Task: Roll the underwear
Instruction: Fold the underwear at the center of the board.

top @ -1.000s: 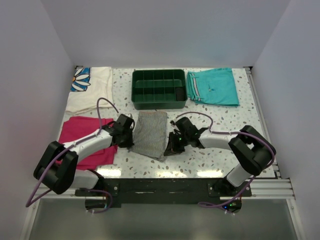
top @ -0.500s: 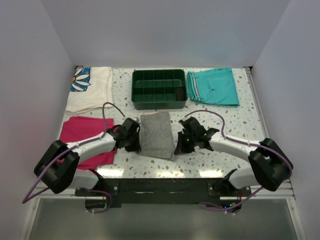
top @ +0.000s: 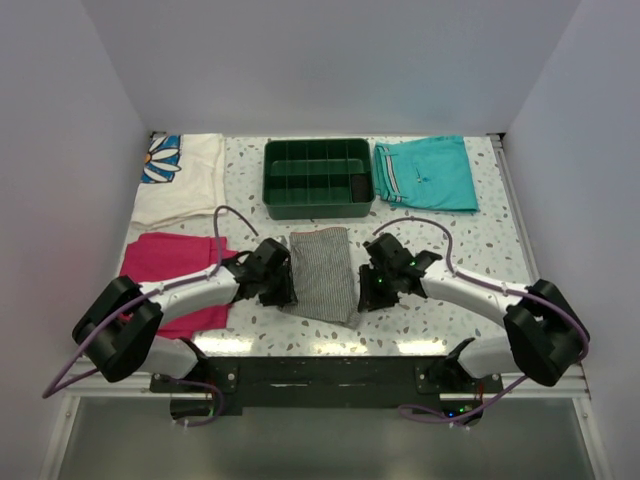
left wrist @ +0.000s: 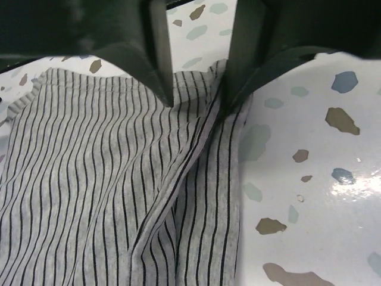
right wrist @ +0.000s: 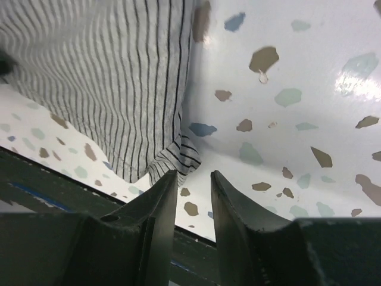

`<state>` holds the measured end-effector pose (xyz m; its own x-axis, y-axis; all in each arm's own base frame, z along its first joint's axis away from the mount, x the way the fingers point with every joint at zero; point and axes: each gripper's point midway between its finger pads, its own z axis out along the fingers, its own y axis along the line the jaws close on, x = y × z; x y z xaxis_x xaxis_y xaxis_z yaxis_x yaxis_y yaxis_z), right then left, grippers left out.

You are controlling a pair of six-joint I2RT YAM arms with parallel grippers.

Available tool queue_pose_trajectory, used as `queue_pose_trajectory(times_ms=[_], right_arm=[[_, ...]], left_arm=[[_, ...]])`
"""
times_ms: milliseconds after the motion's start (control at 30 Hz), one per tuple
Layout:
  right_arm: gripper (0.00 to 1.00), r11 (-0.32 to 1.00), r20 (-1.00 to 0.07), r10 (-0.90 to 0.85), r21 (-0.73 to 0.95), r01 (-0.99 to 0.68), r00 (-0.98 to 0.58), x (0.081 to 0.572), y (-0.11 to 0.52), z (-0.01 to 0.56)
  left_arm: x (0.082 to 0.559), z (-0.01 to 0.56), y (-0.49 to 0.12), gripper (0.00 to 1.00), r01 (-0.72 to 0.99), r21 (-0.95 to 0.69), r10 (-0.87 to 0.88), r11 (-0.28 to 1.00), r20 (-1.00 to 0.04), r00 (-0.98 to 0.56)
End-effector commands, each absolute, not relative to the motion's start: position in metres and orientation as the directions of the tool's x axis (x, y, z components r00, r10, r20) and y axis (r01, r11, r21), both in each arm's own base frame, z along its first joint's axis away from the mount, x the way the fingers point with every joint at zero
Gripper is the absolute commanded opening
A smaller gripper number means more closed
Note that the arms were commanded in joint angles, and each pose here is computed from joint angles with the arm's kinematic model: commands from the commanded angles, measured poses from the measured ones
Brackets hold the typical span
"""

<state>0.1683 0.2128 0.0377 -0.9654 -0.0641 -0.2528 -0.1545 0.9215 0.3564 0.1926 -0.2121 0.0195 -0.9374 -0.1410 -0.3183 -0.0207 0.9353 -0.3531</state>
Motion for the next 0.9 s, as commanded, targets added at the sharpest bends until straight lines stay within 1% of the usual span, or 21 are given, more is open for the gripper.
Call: queue_pose_trajectory(times_ms=[0,67,133,233,433,500,567,633,667,700,767,867], right_arm=[[0.34,0.907,-0.377,-0.051,0.370,-0.201,-0.925,0.194,0.223,0.080],[0.35,0.890,-0.400,-0.048,0.399,-0.221,-0.915,0.199,0.231,0.090],[0.35,0.878,-0.407,-0.039,0.423,-0.226,-0.913,0.204,0.239,0.095],[0.35,0.851,-0.408,-0.024,0.470,-0.233,-0.912,0.207,0.252,0.097],[0.34,0.760,-0.347,-0.018,0.604,-0.238,-0.938,0.203,0.287,0.090],[0.34,0.744,-0.331,-0.026,0.624,-0.240,-0.943,0.201,0.294,0.086],[0.33,0.737,-0.319,-0.030,0.633,-0.237,-0.947,0.201,0.301,0.081],[0.31,0.732,-0.311,-0.031,0.640,-0.234,-0.950,0.200,0.303,0.077],[0.31,0.733,-0.300,-0.033,0.641,-0.227,-0.953,0.199,0.303,0.073],[0.29,0.730,-0.291,-0.036,0.646,-0.224,-0.956,0.197,0.304,0.071],[0.28,0.718,-0.280,-0.039,0.660,-0.221,-0.959,0.197,0.308,0.069],[0.27,0.712,-0.270,-0.045,0.666,-0.221,-0.962,0.196,0.312,0.067]], left_arm=[[0.201,0.029,-0.200,0.48,-0.035,-0.287,-0.142,0.957,-0.363,-0.921],[0.204,0.035,-0.202,0.50,-0.029,-0.298,-0.145,0.954,-0.375,-0.916],[0.209,0.045,-0.208,0.58,-0.018,-0.321,-0.151,0.947,-0.395,-0.906],[0.217,0.055,-0.208,0.62,-0.006,-0.309,-0.141,0.951,-0.419,-0.897],[0.233,0.070,-0.206,0.66,-0.001,-0.297,-0.142,0.955,-0.456,-0.879],[0.242,0.074,-0.205,0.66,0.016,-0.306,-0.136,0.952,-0.469,-0.873],[0.260,0.080,-0.197,0.66,0.006,-0.305,-0.152,0.952,-0.491,-0.858],[0.276,0.079,-0.186,0.66,-0.020,-0.306,-0.175,0.952,-0.489,-0.854],[0.287,0.086,-0.187,0.66,0.002,-0.319,-0.172,0.948,-0.514,-0.840],[0.294,0.085,-0.187,0.65,0.001,-0.332,-0.177,0.943,-0.508,-0.843],[0.308,0.096,-0.194,0.65,0.035,-0.359,-0.173,0.933,-0.529,-0.831],[0.324,0.098,-0.212,0.64,0.073,-0.403,-0.162,0.912,-0.519,-0.839]])
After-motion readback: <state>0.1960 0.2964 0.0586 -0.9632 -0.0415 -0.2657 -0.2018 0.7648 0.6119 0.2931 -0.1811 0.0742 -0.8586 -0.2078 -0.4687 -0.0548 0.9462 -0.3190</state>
